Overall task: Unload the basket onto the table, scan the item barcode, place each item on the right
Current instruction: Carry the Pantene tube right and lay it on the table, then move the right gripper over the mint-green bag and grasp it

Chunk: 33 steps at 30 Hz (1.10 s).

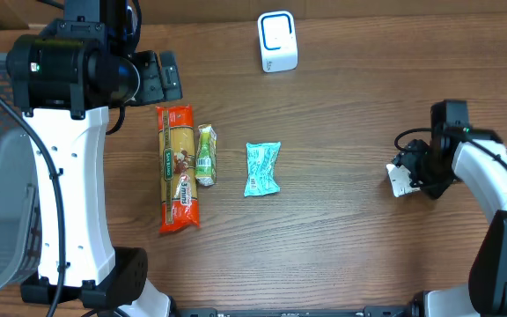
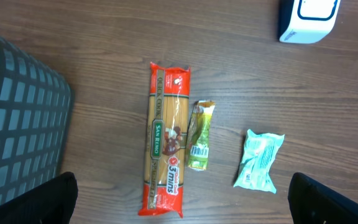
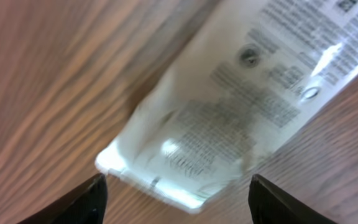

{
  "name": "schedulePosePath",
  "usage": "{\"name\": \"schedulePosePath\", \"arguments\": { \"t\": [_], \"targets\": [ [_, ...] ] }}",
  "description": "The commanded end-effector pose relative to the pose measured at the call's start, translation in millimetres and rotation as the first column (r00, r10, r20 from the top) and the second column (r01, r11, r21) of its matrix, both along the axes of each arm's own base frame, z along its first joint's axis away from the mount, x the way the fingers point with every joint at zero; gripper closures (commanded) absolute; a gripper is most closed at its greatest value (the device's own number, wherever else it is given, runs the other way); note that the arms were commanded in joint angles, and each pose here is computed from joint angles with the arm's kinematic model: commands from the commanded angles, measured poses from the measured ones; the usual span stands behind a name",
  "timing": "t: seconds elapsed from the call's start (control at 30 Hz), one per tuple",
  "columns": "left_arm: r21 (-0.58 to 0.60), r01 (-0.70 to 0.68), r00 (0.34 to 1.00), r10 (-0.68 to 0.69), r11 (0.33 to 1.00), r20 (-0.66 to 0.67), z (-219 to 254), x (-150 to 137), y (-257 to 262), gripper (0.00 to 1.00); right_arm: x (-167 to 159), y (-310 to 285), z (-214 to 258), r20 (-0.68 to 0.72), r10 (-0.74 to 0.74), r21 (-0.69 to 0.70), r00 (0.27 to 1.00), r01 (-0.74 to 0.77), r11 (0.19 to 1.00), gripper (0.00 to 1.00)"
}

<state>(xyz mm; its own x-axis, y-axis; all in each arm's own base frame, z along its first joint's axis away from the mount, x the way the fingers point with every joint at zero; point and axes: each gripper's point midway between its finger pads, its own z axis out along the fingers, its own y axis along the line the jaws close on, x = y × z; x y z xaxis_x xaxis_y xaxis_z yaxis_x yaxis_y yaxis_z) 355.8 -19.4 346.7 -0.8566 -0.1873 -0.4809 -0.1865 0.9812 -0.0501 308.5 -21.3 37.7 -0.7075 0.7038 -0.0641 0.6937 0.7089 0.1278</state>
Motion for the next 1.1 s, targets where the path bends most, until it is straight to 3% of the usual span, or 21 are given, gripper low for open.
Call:
{"name": "schedulePosePath", "arguments": {
  "t": [0.0,0.2,0.43,0.57,0.8,0.9,1.07],
  "targets": [
    [0.017,0.011,1.000,-0.011,1.000,-0.003,-1,1,2,0.00,37,24,54,0.155,0.249,0.056,0.956,-0.260,0.964,0.27],
    [0.017,0.011,1.000,-0.011,1.000,-0.003,-1,1,2,0.00,58,65,106,0.243,0.457,-0.004,0.856,-0.470,0.883,0.27],
    [0.018,0.010,1.000,-0.010,1.000,-0.003,-1,1,2,0.00,87,166,144,0.420,0.635,-0.088,0.648,-0.667,0.739,0.32],
    [0.018,0.011,1.000,-0.011,1.000,-0.003,-1,1,2,0.00,95,232,143,0.469,0.706,-0.067,0.531,-0.776,0.628,0.37],
    [0.018,0.011,1.000,-0.011,1.000,-0.003,-1,1,2,0.00,106,299,99,0.355,0.853,-0.057,0.382,-0.902,0.428,0.37],
    [0.018,0.011,1.000,-0.011,1.000,-0.003,-1,1,2,0.00,103,309,75,0.312,0.917,-0.087,0.249,-0.954,0.288,0.36],
    [0.018,0.011,1.000,-0.011,1.000,-0.003,-1,1,2,0.00,93,319,44,0.249,0.967,-0.153,-0.051,-0.988,-0.013,0.14]
  ]
}}
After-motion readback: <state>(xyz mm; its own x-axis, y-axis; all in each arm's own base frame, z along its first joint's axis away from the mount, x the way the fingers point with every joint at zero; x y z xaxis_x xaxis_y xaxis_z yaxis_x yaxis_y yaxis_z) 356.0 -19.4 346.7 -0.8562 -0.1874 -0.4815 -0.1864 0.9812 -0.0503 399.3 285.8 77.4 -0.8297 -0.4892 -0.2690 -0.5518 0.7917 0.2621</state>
